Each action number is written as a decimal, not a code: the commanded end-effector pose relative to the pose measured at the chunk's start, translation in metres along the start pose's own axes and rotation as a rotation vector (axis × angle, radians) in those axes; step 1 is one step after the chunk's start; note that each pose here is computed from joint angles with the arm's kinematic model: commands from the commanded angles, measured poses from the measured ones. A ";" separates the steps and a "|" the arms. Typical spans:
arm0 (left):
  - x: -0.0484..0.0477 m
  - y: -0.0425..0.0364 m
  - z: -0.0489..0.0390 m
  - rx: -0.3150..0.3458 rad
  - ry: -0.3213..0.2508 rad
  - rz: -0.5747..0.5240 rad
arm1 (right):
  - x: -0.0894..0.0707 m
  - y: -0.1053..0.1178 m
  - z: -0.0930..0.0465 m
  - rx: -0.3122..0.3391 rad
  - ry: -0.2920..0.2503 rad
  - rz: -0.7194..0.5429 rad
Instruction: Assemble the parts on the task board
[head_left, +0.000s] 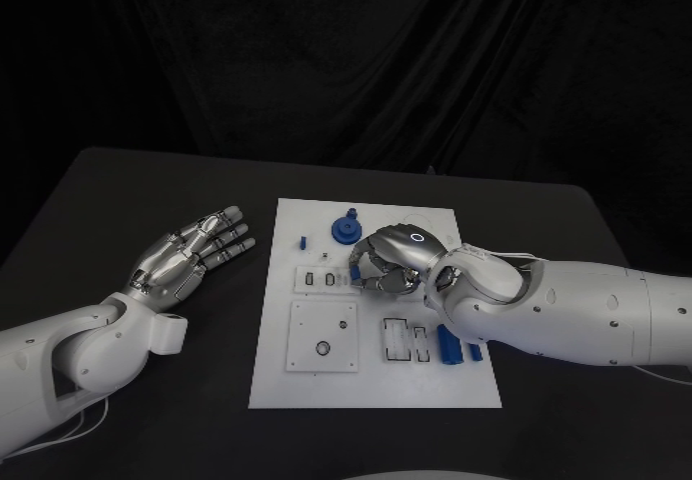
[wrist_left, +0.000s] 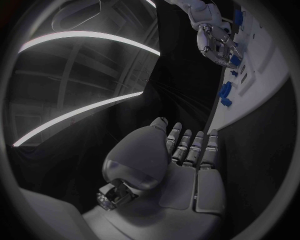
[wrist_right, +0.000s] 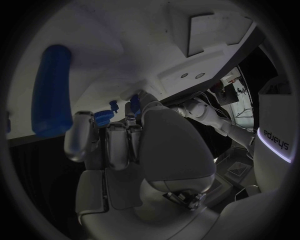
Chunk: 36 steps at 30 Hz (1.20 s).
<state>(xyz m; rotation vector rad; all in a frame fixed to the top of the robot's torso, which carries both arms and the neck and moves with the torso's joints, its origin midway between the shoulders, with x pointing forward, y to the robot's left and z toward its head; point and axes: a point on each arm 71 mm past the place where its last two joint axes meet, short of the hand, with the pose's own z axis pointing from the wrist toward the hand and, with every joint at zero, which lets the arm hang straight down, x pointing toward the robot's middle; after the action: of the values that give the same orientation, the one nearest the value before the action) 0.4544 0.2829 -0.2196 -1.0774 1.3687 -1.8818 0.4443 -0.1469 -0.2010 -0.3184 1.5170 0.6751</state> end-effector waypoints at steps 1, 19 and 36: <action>0.0015 -0.0023 0.0003 0.041 0.010 -0.014 | 0.005 -0.003 -0.001 0.041 0.040 -0.020; 0.0012 -0.0020 0.0009 0.041 0.013 -0.015 | 0.009 0.000 0.002 0.017 0.071 -0.028; 0.0036 -0.0020 0.0010 0.050 0.016 -0.018 | 0.002 0.005 0.001 -0.060 -0.018 -0.007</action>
<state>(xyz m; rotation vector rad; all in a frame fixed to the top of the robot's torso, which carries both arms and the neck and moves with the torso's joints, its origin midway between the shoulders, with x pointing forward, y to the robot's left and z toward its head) 0.4544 0.2813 -0.2198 -1.0767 1.3713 -1.8896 0.4452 -0.1434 -0.2027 -0.3494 1.5229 0.6810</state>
